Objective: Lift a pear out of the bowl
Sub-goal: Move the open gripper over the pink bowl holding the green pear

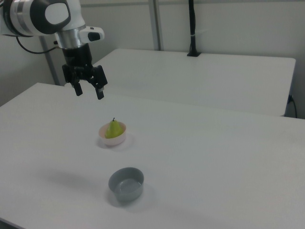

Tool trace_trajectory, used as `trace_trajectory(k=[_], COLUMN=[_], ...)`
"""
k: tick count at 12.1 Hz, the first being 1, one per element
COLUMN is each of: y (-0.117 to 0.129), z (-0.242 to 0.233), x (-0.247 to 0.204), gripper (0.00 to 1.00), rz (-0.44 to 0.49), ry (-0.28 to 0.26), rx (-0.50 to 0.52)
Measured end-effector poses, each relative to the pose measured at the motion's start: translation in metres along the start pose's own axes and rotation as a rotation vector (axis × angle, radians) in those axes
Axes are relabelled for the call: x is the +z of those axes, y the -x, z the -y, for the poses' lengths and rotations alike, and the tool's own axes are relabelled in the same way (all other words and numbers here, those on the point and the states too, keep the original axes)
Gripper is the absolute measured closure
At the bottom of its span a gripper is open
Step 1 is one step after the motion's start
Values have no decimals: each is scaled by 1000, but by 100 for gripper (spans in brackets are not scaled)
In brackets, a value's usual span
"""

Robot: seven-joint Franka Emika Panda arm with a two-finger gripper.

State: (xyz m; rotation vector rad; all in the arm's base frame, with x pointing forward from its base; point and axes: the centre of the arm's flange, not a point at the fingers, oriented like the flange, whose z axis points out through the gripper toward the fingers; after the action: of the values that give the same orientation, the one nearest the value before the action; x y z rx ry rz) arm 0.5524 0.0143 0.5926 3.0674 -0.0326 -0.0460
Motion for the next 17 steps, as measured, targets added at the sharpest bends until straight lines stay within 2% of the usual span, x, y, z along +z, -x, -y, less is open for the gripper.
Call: trace_trajectory(k=[7,17], y=[-15,-81], z=[2,59], x=[6,104], gripper=[0,0], rz=[-56,-97], ry=[-4,-16], rx=[-7,-93])
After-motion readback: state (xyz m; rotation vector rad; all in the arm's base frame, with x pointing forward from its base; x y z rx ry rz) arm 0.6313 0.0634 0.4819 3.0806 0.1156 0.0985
